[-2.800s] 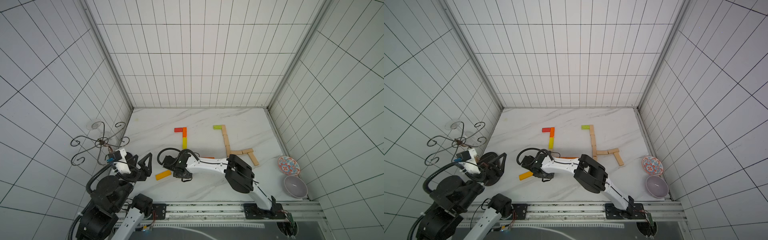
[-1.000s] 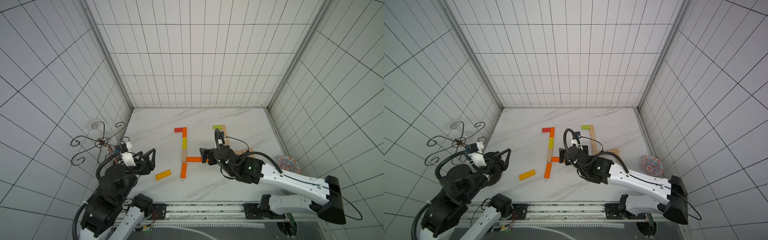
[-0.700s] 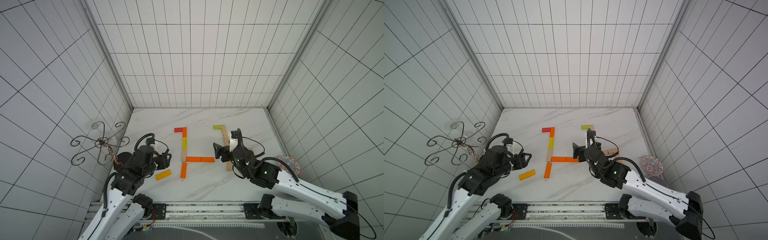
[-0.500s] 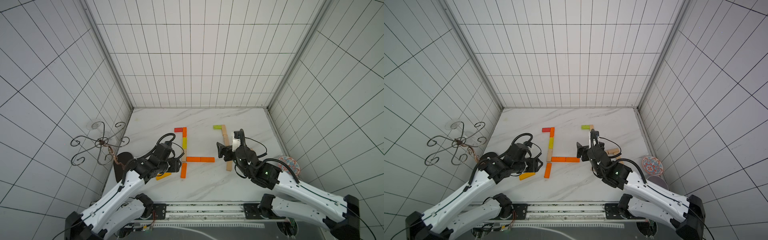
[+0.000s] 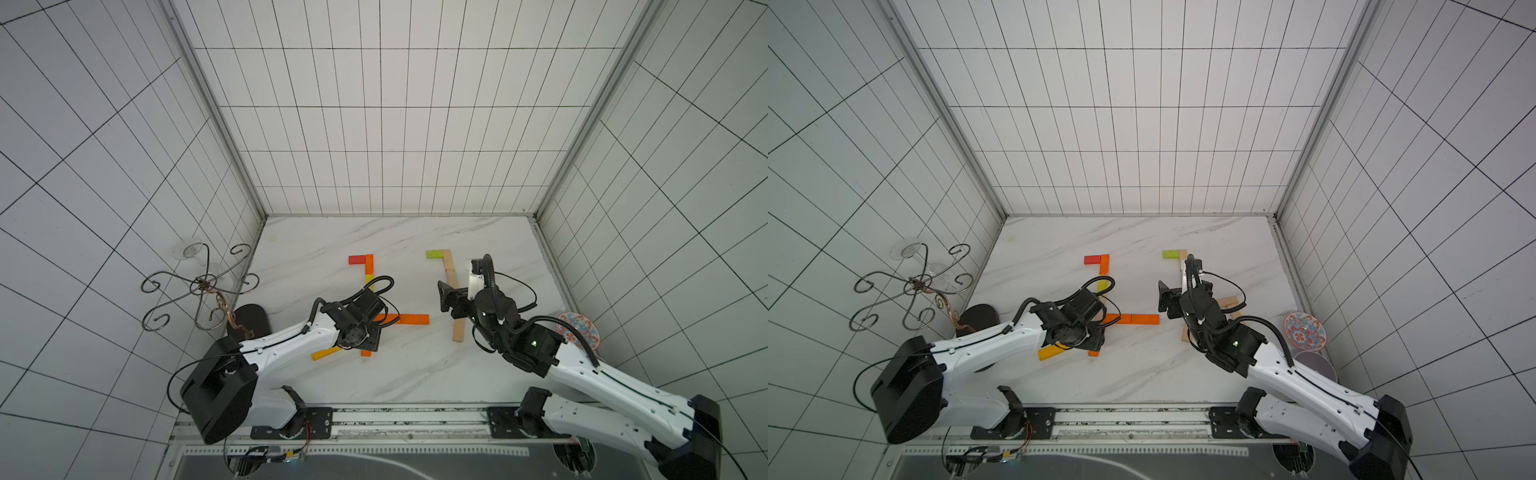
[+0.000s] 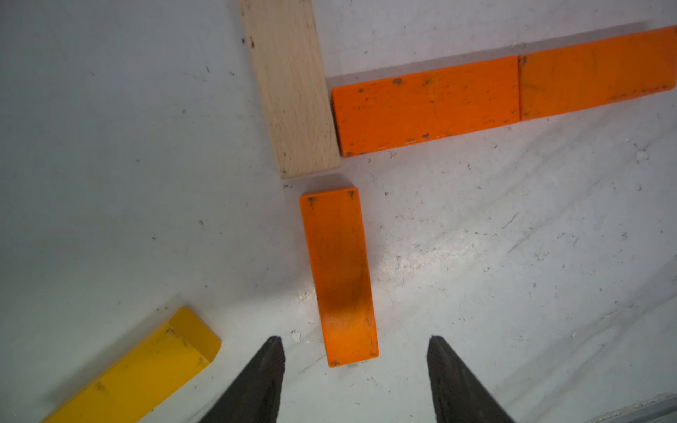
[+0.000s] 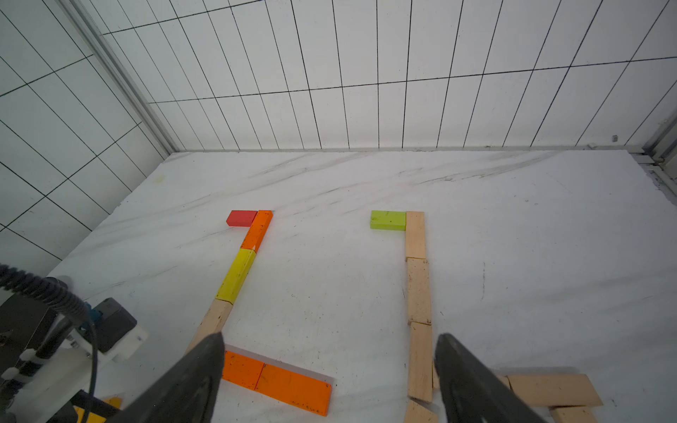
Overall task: Assemble a giraffe with building blocks
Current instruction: Adjust the building block at the center of the board.
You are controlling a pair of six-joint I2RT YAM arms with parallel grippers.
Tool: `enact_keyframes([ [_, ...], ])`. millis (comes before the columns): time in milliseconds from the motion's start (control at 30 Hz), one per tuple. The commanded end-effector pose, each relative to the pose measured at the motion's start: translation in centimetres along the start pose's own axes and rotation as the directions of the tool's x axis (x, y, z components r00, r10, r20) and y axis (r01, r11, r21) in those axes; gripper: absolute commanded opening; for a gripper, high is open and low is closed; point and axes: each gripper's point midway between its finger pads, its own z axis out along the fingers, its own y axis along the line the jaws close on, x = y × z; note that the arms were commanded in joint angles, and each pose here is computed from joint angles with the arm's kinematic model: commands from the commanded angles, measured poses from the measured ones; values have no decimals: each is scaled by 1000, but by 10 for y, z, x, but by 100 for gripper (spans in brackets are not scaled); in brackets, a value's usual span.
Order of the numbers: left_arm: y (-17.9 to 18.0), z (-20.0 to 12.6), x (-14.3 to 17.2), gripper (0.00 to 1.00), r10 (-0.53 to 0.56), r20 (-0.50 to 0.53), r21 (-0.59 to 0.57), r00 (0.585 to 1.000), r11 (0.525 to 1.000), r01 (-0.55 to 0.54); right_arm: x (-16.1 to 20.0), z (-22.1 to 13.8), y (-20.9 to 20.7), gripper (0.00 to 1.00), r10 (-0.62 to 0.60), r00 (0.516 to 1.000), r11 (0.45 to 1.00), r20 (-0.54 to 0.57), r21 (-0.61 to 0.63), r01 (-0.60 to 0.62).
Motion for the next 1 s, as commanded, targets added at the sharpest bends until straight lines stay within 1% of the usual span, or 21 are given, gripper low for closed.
enact_keyframes([
  [0, -8, 4, -18, 59, 25, 33, -3, 999, 1000, -25, 18, 5, -8, 90, -28, 999, 1000, -24, 10, 28],
  [133, -11, 13, -23, 56, 40, 12, -19, 999, 999, -40, 19, 5, -10, 90, -24, 999, 1000, -28, 10, 25],
  [300, -3, 20, -26, 51, 37, 5, -62, 999, 997, -37, 21, 7, -12, 90, -21, 999, 1000, -35, 9, 22],
  [567, 11, 28, -24, 51, 40, -20, -130, 999, 991, -42, 26, 12, -13, 89, -24, 998, 1000, -55, 10, 24],
  [700, 6, 33, -24, 46, 49, -31, -110, 998, 993, -52, 28, 15, -12, 89, -23, 998, 1000, -64, 5, 23],
  [967, 16, 38, -28, 37, 34, -35, -132, 999, 990, -38, 28, 17, -15, 89, -20, 998, 1000, -66, 6, 20],
])
